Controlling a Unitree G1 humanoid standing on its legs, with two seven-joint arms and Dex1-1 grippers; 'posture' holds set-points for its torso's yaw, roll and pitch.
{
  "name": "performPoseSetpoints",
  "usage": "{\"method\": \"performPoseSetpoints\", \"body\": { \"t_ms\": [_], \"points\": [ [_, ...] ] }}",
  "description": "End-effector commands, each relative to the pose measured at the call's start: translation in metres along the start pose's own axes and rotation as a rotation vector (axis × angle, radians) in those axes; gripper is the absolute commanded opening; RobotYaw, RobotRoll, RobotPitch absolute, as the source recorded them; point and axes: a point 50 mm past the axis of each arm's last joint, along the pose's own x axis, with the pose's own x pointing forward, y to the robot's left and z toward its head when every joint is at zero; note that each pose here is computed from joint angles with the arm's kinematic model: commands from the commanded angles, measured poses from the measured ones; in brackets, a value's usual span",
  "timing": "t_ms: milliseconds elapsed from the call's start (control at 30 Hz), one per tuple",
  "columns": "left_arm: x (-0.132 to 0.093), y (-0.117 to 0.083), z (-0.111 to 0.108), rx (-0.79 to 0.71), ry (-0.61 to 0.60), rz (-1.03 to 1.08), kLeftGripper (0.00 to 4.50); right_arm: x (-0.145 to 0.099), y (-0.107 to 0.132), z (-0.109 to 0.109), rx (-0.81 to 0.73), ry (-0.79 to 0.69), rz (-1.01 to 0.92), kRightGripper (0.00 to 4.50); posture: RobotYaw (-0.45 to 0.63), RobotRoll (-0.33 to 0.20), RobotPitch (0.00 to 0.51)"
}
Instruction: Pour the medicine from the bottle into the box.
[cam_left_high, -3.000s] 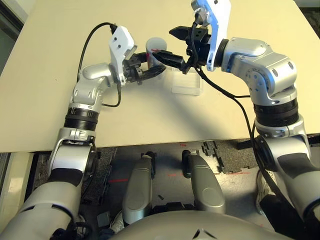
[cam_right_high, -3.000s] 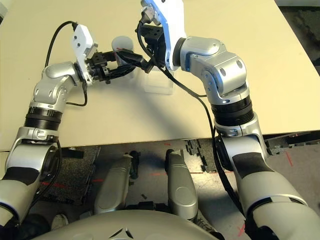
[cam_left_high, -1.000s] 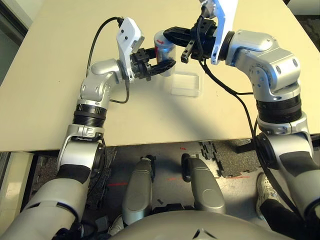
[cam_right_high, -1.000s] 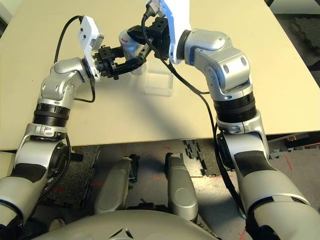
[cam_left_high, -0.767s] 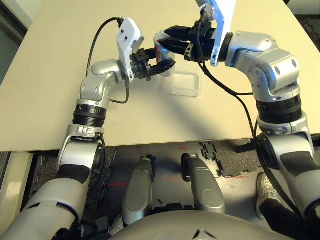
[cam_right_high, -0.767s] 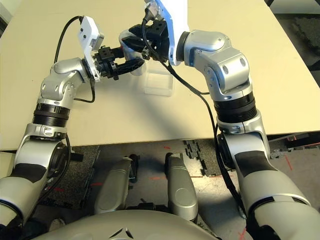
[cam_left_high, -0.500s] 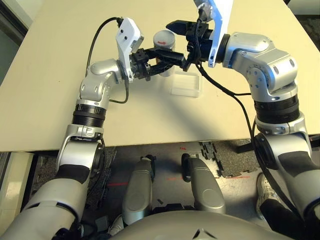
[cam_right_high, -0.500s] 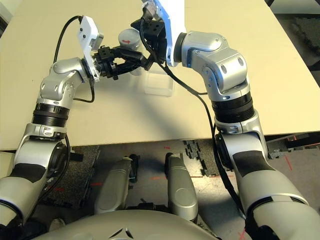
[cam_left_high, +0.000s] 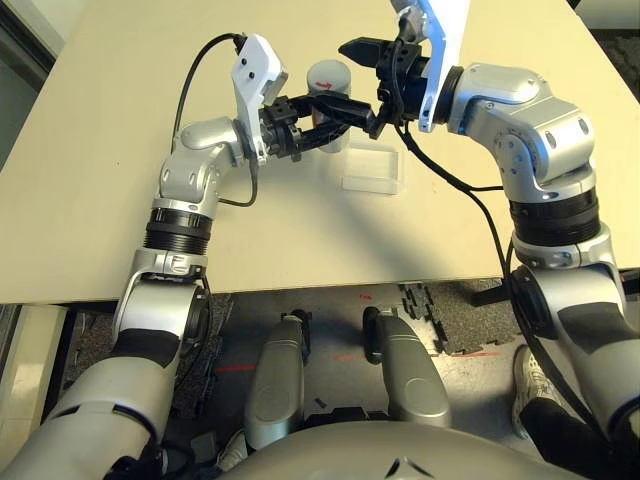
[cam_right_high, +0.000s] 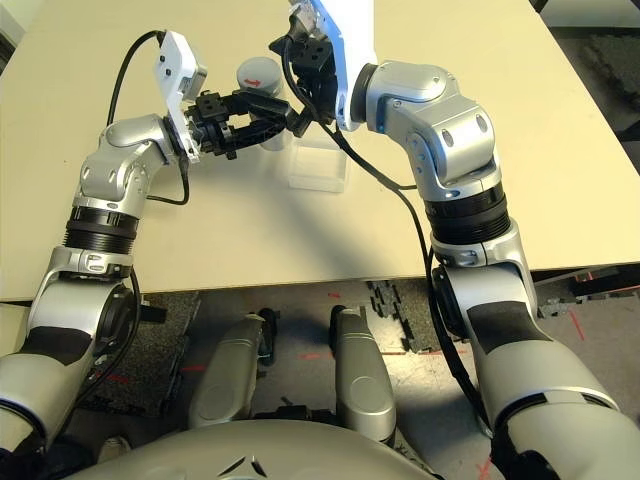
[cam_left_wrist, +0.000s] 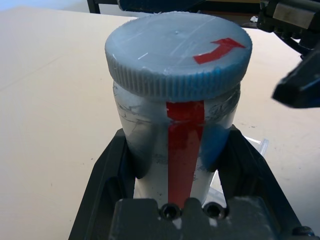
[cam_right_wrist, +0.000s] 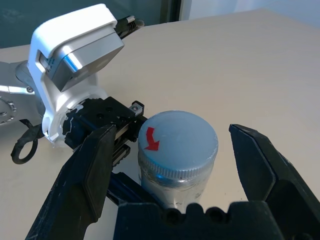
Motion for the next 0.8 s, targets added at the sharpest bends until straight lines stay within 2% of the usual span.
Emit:
{"method": "performPoseSetpoints", "body": {
  "t_ms": [33,167,333,367,600,800],
  "points": [
    [0.001,-0.003,0.003,0.006,-0.012,-0.016,2.46,-0.001,-0.001,-0.004,-0.003,0.015,-0.004,4.5,0.02,0.0,0.207],
    [0.001,-0.003,0.003,0.005,-0.013,-0.016,2.46,-0.001,-0.001,-0.006,-0.001,0.022,-0.002,4.5,0.02,0.0,0.206],
    [0.001,-0.003,0.003,0.005,-0.011,-0.016,2.46,-0.001,-0.001,-0.006,-0.009,0.02,-0.007,2.79,0.02,0.0,0.206],
    [0.001,-0.003,0.003,0.005,-0.011,-0.015,2.46,-0.001,-0.002,-0.005,-0.01,0.016,-0.01,2.58,0.02,0.0,0.206],
    [0.002,-0.005,0.003,-0.001,-0.011,-0.027,2.46,-0.003,-0.005,-0.002,0.001,-0.01,0.002,2.58,0.02,0.0,0.207],
    [0.005,-0.016,0.013,-0.007,-0.026,-0.109,2.46,-0.013,-0.018,0.002,-0.029,-0.079,0.212,2.58,0.03,0.0,0.217]
  ]
}}
